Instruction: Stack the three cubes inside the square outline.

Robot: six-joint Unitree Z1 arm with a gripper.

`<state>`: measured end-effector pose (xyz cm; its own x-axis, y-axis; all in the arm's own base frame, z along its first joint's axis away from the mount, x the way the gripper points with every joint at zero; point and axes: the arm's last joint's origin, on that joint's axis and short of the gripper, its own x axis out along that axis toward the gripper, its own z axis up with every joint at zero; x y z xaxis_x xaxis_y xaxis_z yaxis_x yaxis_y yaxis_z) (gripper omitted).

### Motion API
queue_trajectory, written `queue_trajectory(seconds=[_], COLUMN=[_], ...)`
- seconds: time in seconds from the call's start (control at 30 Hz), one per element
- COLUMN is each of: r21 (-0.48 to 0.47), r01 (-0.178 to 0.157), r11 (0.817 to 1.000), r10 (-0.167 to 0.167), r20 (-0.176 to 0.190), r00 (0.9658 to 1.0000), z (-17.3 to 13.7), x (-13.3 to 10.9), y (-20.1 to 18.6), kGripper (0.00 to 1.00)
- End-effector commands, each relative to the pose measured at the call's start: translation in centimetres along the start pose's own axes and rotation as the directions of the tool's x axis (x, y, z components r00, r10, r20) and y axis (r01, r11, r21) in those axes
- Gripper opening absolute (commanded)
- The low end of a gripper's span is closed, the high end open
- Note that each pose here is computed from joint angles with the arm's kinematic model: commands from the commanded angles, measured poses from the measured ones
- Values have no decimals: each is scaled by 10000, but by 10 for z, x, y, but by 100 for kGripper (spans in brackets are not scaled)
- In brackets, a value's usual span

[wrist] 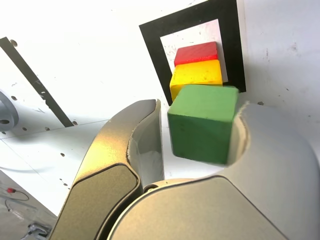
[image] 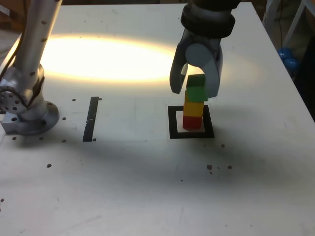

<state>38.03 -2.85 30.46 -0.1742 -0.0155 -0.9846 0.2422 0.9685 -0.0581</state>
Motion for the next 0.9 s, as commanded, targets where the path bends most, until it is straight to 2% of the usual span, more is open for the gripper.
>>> queue_trajectory(seconds=[0.0,0.27,0.4,0.6,0.87], r21=[-2,20,26,-51,-305], r01=[38,23,-90,-449,-676], r11=[10000,10000,10000,9990,9972], r10=[-38,-23,90,451,688], r20=[-66,-26,99,492,408], r00=[10000,10000,9999,9978,9968], z=[-1,-3,-13,-48,-102], x=[1,-1,-8,-28,-26], y=[2,4,2,-4,-13], kGripper=[100,100,100,100,100])
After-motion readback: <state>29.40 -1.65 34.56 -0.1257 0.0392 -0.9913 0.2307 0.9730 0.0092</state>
